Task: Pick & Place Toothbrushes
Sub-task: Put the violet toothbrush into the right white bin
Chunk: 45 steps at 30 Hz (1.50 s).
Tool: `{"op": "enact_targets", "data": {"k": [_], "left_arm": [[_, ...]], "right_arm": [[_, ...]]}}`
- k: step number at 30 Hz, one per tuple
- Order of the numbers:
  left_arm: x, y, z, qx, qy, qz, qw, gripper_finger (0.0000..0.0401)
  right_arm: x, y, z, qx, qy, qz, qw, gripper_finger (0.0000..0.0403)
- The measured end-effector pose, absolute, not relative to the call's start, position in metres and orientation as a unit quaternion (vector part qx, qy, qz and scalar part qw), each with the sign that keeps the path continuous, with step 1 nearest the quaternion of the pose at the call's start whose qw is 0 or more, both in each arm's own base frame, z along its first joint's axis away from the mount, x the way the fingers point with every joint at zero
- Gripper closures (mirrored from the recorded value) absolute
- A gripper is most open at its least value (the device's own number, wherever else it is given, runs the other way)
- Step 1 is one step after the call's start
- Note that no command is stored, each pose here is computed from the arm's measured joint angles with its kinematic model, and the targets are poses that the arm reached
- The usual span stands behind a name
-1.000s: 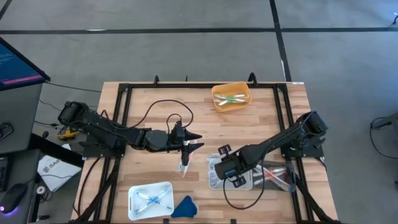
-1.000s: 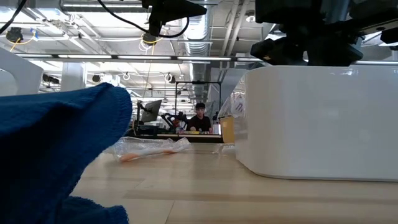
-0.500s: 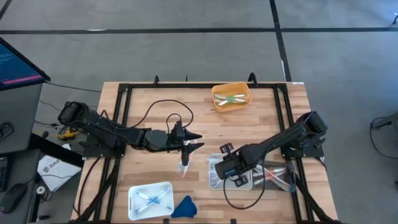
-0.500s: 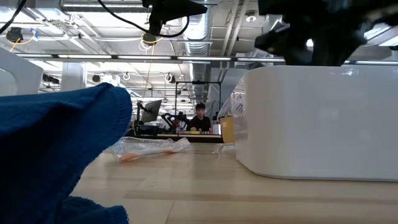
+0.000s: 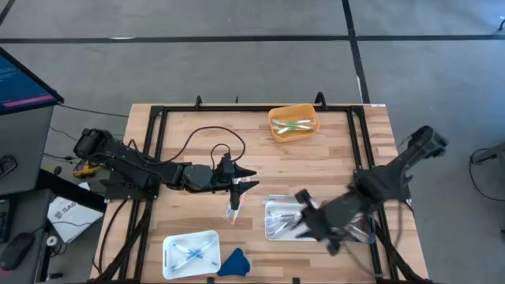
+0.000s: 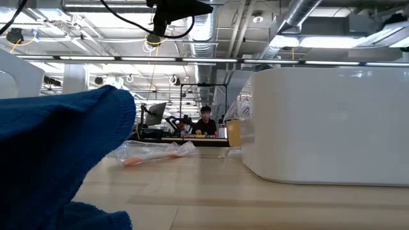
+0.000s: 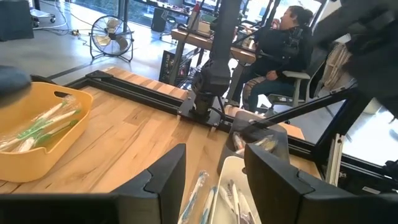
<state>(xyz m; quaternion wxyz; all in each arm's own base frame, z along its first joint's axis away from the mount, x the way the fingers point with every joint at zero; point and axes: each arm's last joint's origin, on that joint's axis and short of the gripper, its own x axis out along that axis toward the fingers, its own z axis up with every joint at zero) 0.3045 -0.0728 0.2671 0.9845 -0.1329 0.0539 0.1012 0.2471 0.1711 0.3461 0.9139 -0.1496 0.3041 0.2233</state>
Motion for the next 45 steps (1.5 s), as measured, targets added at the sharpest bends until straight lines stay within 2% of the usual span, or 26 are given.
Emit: {"op": "enact_targets", "data": {"k": [5, 15, 35, 45], "left_arm": [[0.304, -0.073, 0.267, -0.133, 0.053, 0.101, 0.984, 0.0244], [0.305, -0.073, 0.268, -0.134, 0.051, 0.101, 0.984, 0.0244], [0.305, -0.073, 0.268, -0.135, 0.049, 0.101, 0.985, 0.0244], [0.305, -0.073, 0.269, -0.136, 0.045, 0.100, 0.985, 0.0244]], "right_arm": [[0.212, 0.171, 0.352, -0.150, 0.221, 0.267, 0.926, 0.0301], [0.181, 0.143, 0.353, -0.125, 0.179, 0.241, 0.946, 0.0301], [0.179, 0.138, 0.353, -0.117, 0.178, 0.220, 0.952, 0.0301], [0.192, 0.156, 0.321, -0.156, 0.269, 0.227, 0.923, 0.0301]]}}
